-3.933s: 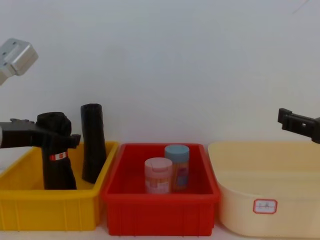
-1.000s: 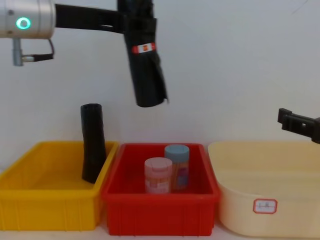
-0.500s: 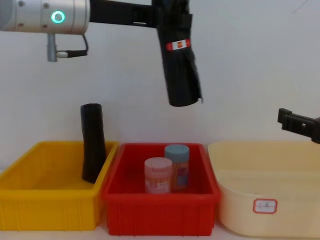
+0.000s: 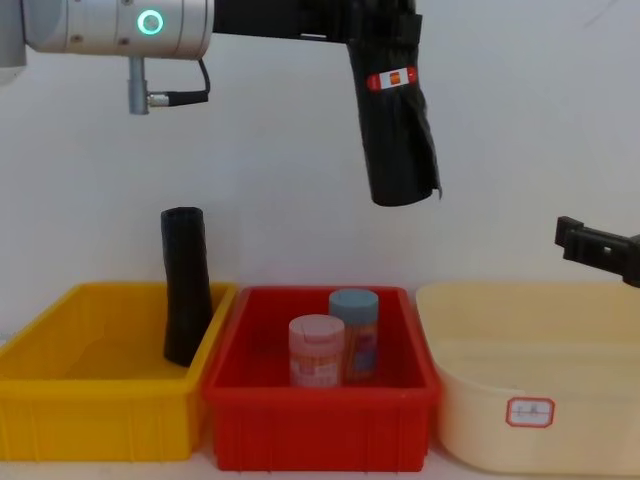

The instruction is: Pick up the garbage bag with the one hand and transfer it to the other hand.

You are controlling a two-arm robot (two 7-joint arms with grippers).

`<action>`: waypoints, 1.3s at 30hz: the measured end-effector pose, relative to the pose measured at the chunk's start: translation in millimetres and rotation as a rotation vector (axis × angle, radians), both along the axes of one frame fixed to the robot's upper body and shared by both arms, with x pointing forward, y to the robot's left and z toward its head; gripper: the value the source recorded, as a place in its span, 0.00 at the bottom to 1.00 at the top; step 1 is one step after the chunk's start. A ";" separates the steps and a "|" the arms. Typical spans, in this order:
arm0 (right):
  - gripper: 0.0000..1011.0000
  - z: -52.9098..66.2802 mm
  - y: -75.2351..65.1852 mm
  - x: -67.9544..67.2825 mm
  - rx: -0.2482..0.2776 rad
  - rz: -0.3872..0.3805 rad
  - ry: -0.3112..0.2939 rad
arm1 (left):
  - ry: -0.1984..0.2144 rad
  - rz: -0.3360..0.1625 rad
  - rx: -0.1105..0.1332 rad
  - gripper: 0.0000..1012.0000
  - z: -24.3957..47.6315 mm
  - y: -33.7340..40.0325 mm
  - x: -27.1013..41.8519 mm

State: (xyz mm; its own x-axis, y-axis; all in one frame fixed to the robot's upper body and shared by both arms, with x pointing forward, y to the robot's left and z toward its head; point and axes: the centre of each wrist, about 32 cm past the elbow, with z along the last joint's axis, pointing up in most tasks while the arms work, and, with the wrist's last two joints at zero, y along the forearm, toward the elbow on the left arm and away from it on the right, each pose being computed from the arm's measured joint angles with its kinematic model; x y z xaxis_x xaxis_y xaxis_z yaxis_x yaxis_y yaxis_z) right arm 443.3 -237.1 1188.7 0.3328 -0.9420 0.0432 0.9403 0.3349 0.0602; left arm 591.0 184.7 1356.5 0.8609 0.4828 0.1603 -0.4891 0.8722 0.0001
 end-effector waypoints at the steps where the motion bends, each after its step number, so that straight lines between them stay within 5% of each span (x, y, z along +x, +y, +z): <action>1: 0.99 0.1 0.0 0.0 0.000 0.001 0.000 | 0.000 -0.003 0.000 0.37 0.3 -0.9 0.1; 16: 0.99 17.6 -10.9 5.8 -0.038 0.109 0.033 | 0.000 -0.016 -0.003 0.37 1.6 -5.5 0.4; 30: 0.99 60.2 -18.4 23.2 -0.124 0.262 0.055 | 0.000 -0.020 -0.004 0.37 1.8 -6.7 0.5; 39: 0.99 76.8 -13.4 35.0 -0.156 0.309 0.049 | 0.000 -0.021 -0.004 0.37 2.0 -7.2 0.5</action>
State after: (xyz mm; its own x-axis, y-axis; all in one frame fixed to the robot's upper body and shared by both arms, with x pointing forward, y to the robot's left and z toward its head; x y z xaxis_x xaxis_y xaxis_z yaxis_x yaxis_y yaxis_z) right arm 478.3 -250.5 1265.5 0.6064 -0.7798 0.1553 0.7936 0.6057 -0.0572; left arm 591.6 177.5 1358.5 0.8707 0.4655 0.1585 -0.4709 0.8822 -0.0037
